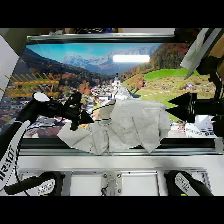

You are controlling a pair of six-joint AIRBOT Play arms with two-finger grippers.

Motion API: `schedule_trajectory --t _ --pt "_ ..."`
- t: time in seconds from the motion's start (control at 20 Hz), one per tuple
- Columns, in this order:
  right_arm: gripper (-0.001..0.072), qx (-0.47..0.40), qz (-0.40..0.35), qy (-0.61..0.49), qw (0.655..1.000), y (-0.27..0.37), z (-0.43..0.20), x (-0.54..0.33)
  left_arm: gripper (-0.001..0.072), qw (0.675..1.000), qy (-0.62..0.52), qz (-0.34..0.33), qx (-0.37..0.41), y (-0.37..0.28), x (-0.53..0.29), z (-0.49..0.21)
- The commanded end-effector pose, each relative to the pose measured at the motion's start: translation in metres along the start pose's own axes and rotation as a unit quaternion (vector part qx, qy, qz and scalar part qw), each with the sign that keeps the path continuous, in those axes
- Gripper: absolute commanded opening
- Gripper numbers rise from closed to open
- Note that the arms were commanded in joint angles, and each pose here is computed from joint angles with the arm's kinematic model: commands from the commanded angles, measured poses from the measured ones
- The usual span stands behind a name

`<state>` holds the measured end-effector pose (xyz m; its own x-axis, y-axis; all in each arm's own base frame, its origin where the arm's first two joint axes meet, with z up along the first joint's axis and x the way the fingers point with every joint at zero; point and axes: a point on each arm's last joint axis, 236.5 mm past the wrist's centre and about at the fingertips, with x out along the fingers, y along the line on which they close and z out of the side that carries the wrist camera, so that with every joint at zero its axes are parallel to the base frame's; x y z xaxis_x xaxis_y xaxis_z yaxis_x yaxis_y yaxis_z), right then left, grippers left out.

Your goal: Fold the clothes and pants, and hang the long-sleeved shirts on hangers.

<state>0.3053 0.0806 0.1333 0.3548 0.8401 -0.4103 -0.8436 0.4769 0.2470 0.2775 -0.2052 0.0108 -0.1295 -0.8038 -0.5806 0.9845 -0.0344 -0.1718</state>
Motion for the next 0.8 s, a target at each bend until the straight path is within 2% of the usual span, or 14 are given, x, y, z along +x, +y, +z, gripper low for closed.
schedule_trajectory --t 0.0,0.4,0.75 --pt "0.0535 -0.030 0.030 -0.056 0.998 0.000 -0.008 0.016 0.0011 1.000 0.000 -0.002 0.000 -0.001 0.000 0.000" --pt "0.0535 -0.009 0.142 -0.054 0.988 0.030 -0.011 0.072 0.0012 1.000 0.000 -0.004 0.000 -0.002 0.000 0.000" --pt "0.0535 -0.008 0.176 -0.039 0.984 0.046 -0.015 0.088 0.0012 1.000 0.000 -0.004 0.000 -0.002 0.000 0.000"
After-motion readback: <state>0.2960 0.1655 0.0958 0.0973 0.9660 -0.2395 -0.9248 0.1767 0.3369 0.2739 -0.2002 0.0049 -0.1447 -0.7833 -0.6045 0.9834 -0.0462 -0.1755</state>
